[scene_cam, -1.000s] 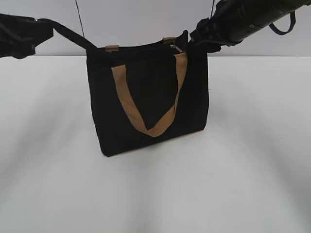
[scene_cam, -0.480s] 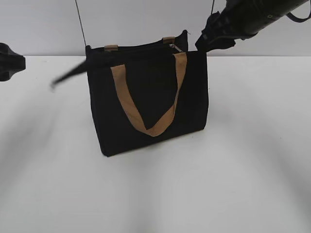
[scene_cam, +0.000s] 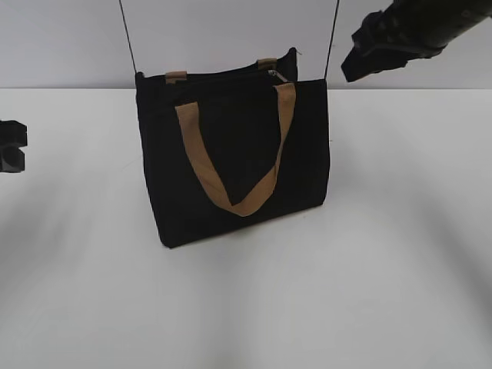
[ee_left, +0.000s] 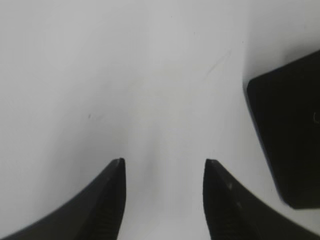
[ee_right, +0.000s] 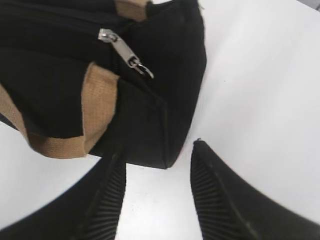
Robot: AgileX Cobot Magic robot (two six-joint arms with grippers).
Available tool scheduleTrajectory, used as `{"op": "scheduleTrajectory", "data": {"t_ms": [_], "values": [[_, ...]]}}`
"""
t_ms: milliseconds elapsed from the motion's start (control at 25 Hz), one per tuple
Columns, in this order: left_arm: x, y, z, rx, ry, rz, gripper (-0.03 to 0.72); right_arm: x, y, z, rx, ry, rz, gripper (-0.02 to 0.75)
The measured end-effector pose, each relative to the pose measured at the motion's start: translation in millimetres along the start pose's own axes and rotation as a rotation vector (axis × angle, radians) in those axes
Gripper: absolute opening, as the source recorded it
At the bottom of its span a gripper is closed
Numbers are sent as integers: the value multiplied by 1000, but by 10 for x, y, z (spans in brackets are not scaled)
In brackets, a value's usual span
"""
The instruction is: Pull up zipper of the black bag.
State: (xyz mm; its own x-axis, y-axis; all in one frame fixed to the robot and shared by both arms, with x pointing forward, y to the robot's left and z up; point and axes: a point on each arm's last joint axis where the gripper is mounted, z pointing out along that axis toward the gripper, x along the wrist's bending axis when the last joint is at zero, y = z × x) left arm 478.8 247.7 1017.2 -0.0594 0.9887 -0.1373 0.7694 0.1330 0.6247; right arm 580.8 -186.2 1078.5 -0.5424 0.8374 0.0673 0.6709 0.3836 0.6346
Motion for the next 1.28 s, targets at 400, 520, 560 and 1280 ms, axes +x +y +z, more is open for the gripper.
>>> {"op": "scheduleTrajectory", "data": {"t_ms": [400, 520, 560, 1280], "values": [[-121, 95, -249, 250, -43, 45, 379, -574, -374, -302, 227, -92, 235, 325], [-145, 179, -335, 265, -46, 69, 379, -786, -533, -420, 295, -112, 333, 325], [-156, 207, -364, 272, -47, 80, 379, -833, -581, -453, 320, -112, 356, 325], [-163, 184, -290, 584, 4, 150, 379, -374, -1309, -1193, 339, -175, 467, 326]]}}
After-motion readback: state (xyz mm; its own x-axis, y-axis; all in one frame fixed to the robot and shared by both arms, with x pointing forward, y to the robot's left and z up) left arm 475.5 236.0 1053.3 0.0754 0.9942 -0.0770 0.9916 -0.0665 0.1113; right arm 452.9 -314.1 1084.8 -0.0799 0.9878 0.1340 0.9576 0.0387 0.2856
